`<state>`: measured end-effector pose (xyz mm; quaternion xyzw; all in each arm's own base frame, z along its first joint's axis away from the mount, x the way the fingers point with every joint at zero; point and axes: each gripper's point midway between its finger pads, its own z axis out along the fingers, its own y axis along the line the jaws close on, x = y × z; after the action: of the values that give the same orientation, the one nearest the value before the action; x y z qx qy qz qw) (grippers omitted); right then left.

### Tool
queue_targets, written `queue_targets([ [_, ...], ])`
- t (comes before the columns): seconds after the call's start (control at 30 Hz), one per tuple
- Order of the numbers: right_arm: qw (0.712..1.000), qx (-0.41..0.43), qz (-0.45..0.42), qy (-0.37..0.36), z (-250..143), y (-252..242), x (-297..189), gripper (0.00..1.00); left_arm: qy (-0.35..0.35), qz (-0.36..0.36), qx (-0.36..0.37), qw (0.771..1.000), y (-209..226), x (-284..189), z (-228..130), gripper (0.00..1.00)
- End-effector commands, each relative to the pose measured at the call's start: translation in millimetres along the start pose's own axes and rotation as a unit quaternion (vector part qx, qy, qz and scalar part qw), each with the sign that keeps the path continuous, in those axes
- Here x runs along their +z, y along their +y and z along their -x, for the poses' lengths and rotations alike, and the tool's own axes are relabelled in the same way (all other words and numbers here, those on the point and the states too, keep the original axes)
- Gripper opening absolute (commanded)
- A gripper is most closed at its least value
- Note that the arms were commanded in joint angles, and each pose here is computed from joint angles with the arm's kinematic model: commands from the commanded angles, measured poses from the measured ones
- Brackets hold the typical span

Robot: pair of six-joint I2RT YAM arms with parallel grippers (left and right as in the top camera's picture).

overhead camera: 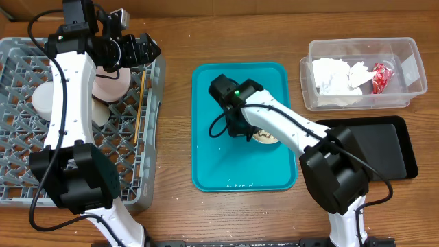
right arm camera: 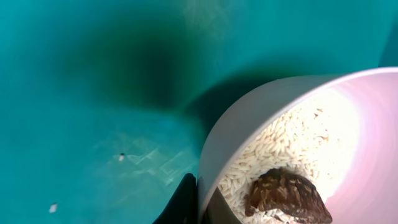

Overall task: Sort waste into correct bins and load items into the dishwasher
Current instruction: 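Grasp the pink bowl rim and lift it with the right gripper, then carry the bowl over the black tray with the right gripper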

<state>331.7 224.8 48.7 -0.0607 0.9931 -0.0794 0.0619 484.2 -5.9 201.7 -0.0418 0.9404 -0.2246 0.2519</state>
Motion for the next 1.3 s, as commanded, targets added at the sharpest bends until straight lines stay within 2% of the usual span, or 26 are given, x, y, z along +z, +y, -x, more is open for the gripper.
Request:
queue_targets([
  [0.0,0.997,0.067,-0.026,-0.037,21,-11,-27,0.04,-0.010,0.001,0.001,1.000,-5,-4,6,1.00],
  [0.1,0.991,0.114,-0.055,-0.051,33,-36,-50,0.04,-0.010,0.001,0.001,1.000,-5,-4,6,1.00],
  [0.27,0.976,0.210,-0.045,-0.035,50,-90,-75,0.04,-0.010,0.001,0.002,1.000,-5,-4,6,1.00],
  [0.43,0.946,0.319,0.037,0.044,49,-146,-67,0.04,-0.010,0.001,0.001,1.000,-5,-4,6,1.00],
  [0.57,0.919,0.373,0.093,0.086,46,-206,-57,0.04,-0.010,0.001,0.001,1.000,-5,-4,6,1.00],
  [0.7,0.897,0.387,0.188,0.099,47,-237,-58,0.04,-0.010,0.001,0.001,1.000,-5,-4,6,1.00],
  [0.8,0.880,0.422,0.195,0.100,41,-265,-54,0.04,-0.010,0.001,0.001,1.000,-5,-4,6,1.00],
  [0.97,0.862,0.455,0.189,0.122,24,-288,-53,0.04,-0.010,0.001,0.001,1.000,-5,-4,6,1.00],
  [1.27,0.839,0.474,0.207,0.167,4,-287,-58,0.04,-0.010,0.001,0.001,1.000,-5,-4,6,1.00],
])
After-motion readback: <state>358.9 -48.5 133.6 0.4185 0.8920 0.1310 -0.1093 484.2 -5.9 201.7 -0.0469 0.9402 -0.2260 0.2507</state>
